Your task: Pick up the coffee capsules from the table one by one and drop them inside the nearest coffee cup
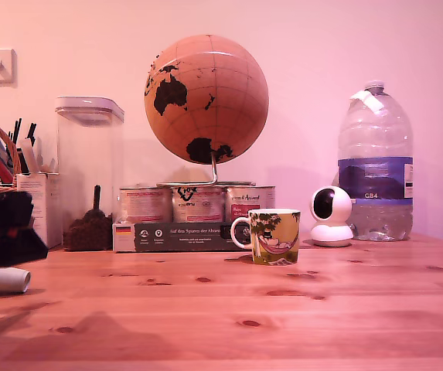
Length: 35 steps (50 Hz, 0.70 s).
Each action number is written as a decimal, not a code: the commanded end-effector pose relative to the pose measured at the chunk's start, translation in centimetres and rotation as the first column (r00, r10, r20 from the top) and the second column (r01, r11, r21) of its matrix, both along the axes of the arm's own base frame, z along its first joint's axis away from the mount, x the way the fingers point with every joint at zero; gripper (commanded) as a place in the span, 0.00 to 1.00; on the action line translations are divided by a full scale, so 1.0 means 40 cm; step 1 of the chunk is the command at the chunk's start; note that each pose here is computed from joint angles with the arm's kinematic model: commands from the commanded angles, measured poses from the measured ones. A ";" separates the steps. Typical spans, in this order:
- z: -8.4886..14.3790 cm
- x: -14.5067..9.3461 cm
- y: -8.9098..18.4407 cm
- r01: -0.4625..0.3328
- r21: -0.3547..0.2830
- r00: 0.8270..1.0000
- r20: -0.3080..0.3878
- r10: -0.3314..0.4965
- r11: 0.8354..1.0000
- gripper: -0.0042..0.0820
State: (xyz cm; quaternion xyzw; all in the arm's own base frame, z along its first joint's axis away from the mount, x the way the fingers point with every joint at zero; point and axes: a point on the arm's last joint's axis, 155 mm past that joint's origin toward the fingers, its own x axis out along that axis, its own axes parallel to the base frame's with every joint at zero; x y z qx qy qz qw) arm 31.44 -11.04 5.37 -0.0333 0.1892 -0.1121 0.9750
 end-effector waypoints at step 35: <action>0.013 -0.034 0.112 -0.161 -0.054 0.985 0.046 0.164 0.985 0.77</action>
